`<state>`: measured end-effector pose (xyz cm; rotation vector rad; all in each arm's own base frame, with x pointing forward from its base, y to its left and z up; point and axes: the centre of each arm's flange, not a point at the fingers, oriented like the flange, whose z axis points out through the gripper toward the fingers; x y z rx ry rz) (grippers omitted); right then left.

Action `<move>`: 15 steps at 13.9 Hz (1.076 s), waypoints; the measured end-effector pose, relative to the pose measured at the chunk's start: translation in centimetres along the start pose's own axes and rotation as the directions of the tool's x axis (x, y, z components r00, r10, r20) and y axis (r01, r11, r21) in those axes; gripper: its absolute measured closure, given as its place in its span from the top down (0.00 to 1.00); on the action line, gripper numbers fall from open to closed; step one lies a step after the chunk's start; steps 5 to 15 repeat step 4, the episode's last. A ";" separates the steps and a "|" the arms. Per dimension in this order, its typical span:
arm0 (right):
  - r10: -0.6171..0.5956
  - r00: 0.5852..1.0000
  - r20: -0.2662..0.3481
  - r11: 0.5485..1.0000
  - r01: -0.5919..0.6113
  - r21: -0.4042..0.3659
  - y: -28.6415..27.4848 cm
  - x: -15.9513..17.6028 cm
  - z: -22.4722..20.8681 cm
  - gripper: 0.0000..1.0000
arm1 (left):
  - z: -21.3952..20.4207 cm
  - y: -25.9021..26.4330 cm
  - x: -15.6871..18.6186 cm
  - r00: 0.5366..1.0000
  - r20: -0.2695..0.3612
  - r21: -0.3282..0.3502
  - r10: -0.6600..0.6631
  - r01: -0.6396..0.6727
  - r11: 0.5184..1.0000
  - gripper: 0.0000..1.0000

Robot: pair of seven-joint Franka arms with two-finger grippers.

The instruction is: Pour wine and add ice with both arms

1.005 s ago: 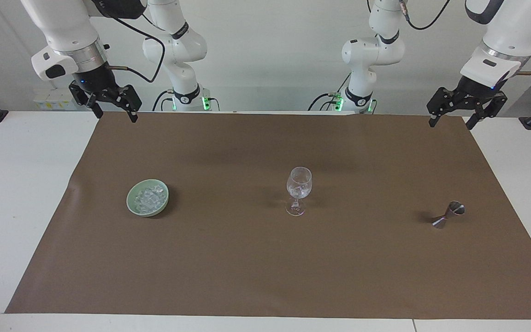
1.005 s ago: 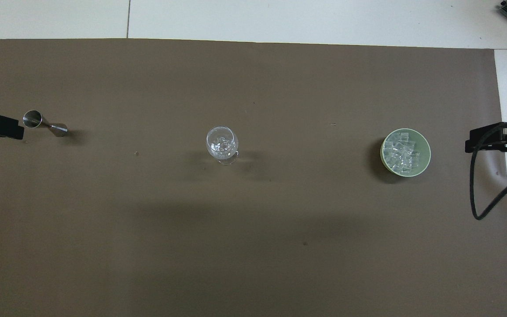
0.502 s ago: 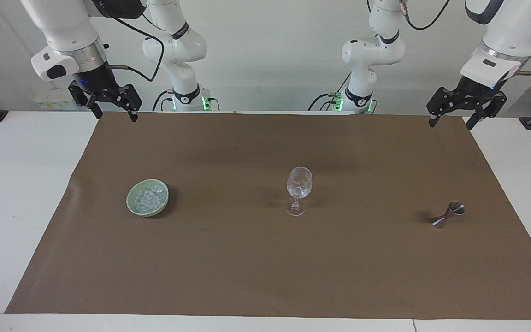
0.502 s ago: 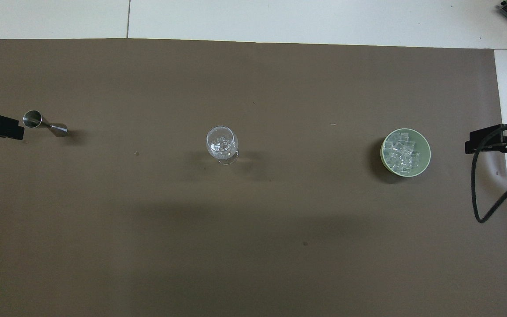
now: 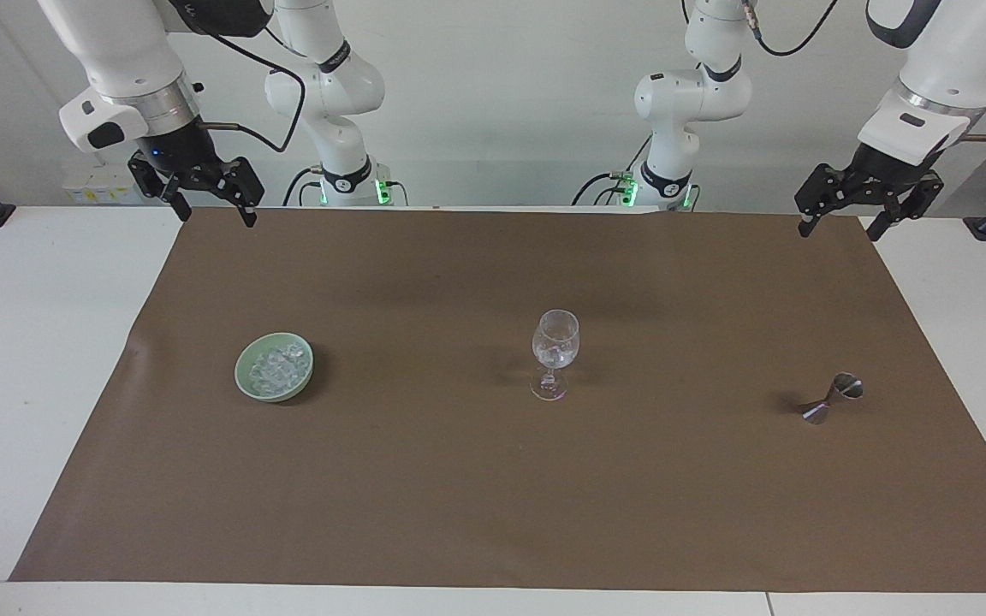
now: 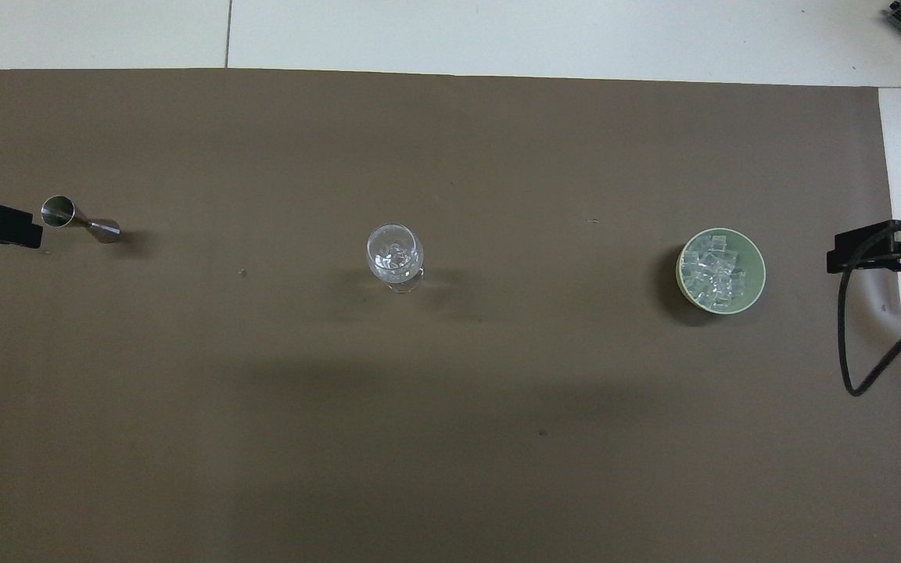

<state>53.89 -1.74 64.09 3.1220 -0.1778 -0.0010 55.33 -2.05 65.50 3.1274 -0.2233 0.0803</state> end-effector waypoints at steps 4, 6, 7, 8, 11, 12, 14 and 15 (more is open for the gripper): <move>0.000 1.000 0.000 1.000 0.000 0.000 0.0 0.0 0.0 1.00 | 0.0 0.0 0.0 1.000 0.000 0.000 0.003 -0.003 1.000 1.00; 0.000 1.000 0.000 1.000 0.000 0.000 0.0 0.0 0.0 1.00 | 0.0 0.0 0.0 1.000 0.000 0.000 0.003 -0.003 1.000 1.00; 0.000 1.000 0.000 1.000 0.000 0.000 0.0 0.0 0.0 1.00 | 0.0 0.0 0.0 1.000 0.000 0.000 0.003 -0.003 1.000 1.00; 0.000 1.000 0.000 1.000 0.000 0.000 0.0 0.0 0.0 1.00 | 0.0 0.0 0.0 1.000 0.000 0.000 0.003 -0.003 1.000 1.00; 0.000 1.000 0.000 1.000 0.000 0.000 0.0 0.0 0.0 1.00 | 0.0 0.0 0.0 1.000 0.000 0.000 0.003 -0.003 1.000 1.00; 0.000 1.000 0.000 1.000 0.000 0.000 0.0 0.0 0.0 1.00 | 0.0 0.0 0.0 1.000 0.000 0.000 0.003 -0.003 1.000 1.00; 0.000 1.000 0.000 1.000 0.000 0.000 0.0 0.0 0.0 1.00 | 0.0 0.0 0.0 1.000 0.000 0.000 0.003 -0.003 1.000 1.00; 0.000 1.000 0.000 1.000 0.000 0.000 0.0 0.0 0.0 1.00 | 0.0 0.0 0.0 1.000 0.000 0.000 0.003 -0.003 1.000 1.00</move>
